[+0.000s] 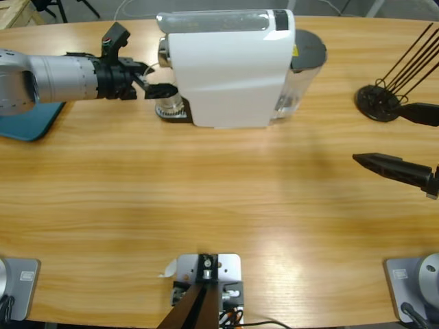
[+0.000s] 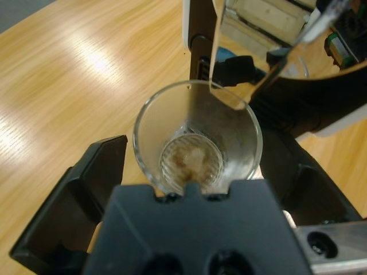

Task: Pour coffee

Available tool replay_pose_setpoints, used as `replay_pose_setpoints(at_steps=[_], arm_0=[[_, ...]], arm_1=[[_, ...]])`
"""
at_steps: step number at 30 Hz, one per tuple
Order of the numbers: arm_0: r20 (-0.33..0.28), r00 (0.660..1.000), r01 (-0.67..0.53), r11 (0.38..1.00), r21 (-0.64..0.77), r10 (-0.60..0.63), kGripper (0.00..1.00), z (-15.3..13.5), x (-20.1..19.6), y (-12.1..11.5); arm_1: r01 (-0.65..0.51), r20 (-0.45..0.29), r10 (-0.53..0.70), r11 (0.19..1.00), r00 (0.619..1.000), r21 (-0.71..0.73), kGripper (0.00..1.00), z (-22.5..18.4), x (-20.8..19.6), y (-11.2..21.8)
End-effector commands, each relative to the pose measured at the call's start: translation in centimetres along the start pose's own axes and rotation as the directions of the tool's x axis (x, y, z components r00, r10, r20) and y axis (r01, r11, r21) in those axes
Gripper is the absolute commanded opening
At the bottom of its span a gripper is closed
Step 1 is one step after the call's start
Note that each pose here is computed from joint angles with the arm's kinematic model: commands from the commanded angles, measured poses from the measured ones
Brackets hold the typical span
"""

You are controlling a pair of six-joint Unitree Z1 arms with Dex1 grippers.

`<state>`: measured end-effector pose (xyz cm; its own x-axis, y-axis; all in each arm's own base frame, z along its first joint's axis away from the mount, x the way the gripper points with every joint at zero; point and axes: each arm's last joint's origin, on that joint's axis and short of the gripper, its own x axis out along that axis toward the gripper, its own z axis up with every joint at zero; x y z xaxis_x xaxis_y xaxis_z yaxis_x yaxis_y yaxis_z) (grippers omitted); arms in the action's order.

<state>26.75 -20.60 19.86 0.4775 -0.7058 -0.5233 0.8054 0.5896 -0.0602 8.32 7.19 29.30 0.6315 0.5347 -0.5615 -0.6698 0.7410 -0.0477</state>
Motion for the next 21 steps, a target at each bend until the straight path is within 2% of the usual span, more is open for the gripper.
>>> replay_pose_setpoints(at_steps=[1,3,6,8,10,11,21], arm_0=[[-0.046,0.999,0.028,0.999,-0.024,-0.029,0.945,-1.12,2.02,0.70],[-0.049,0.998,0.030,0.999,-0.026,-0.031,0.941,-1.23,2.19,0.73],[-0.055,0.998,0.037,0.999,-0.028,-0.038,0.826,-1.40,2.40,0.75],[-0.057,0.997,0.046,0.999,-0.030,-0.048,0.720,-1.48,2.49,0.72],[-0.056,0.997,0.050,0.998,-0.029,-0.052,0.531,-1.47,2.49,0.70],[-0.056,0.997,0.051,0.998,-0.029,-0.052,0.478,-1.49,2.51,0.70],[-0.065,0.997,0.042,0.999,-0.032,-0.044,0.476,-1.87,1.70,0.44]], arm_1=[[-0.008,-0.064,0.007,1.000,0.998,-0.008,1.000,-0.79,1.22,0.17],[-0.006,-0.065,0.006,1.000,0.998,-0.008,1.000,-0.79,1.24,0.16],[-0.006,-0.068,0.006,1.000,0.998,-0.008,1.000,-0.76,1.35,0.16],[-0.006,-0.068,0.006,1.000,0.998,-0.008,1.000,-0.76,1.36,0.16],[-0.006,-0.068,0.006,1.000,0.998,-0.008,1.000,-0.76,1.36,0.16],[-0.006,-0.068,0.006,1.000,0.998,-0.008,1.000,-0.76,1.36,0.16],[-0.006,-0.068,0.006,1.000,0.998,-0.008,1.000,-0.76,1.36,0.16]])
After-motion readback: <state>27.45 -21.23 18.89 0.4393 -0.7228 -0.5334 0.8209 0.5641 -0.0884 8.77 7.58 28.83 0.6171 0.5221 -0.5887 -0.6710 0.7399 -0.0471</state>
